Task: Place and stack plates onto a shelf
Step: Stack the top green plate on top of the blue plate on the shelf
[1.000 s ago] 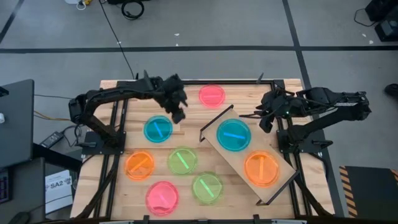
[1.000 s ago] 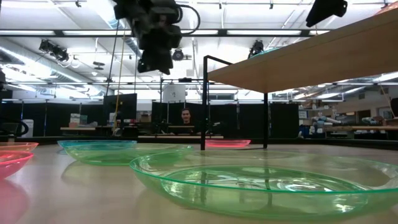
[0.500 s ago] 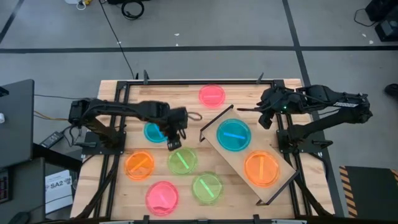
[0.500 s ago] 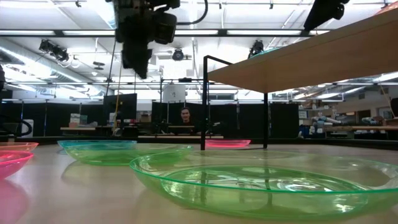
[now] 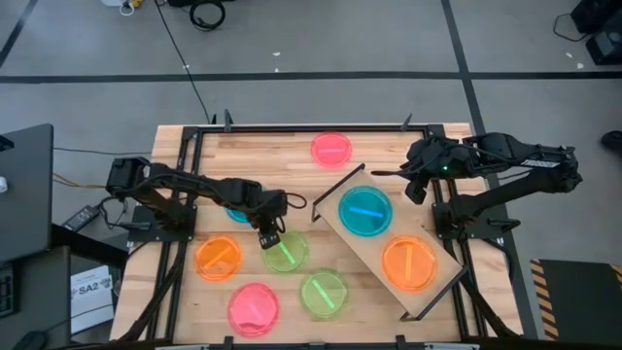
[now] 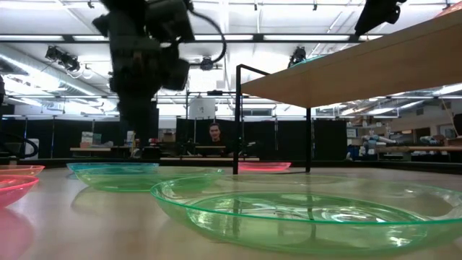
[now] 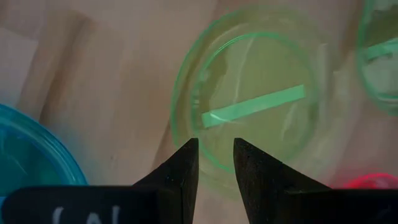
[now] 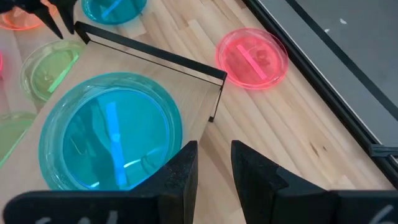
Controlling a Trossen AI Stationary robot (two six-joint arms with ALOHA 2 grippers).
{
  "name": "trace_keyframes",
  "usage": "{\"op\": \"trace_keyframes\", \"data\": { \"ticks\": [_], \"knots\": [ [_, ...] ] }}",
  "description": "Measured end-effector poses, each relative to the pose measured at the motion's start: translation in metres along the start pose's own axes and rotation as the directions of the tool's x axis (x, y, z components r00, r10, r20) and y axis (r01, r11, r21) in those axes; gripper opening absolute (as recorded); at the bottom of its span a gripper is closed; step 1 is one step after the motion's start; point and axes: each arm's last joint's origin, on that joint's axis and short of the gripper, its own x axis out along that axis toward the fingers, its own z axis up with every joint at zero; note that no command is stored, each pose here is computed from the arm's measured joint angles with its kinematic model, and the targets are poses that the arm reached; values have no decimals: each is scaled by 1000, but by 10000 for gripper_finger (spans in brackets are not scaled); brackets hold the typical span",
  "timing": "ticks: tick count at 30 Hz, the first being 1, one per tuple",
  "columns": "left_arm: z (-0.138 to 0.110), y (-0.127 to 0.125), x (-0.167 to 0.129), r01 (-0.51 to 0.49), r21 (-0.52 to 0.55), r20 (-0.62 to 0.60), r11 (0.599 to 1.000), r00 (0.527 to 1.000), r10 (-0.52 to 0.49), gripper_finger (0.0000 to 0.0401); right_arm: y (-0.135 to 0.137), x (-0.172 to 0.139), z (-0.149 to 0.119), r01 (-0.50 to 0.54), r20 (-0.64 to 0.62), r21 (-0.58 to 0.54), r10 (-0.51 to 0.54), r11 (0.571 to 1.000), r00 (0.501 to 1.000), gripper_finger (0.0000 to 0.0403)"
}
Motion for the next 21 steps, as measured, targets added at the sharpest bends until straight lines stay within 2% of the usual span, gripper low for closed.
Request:
{"op": "trace_keyframes", "data": {
  "ticks": [7,15,21],
  "knots": [
    [-12,11,14,-64,-6,20,998,998,64,107,0,0,0,-5,-2,2,5,1000,1000,103],
    [-12,12,19,-48,-24,71,999,996,50,107,0,0,0,-5,-2,2,5,1000,1000,103],
    [-12,13,19,-76,-30,86,997,993,79,107,0,0,0,-5,-2,2,5,1000,1000,103]
  ]
}}
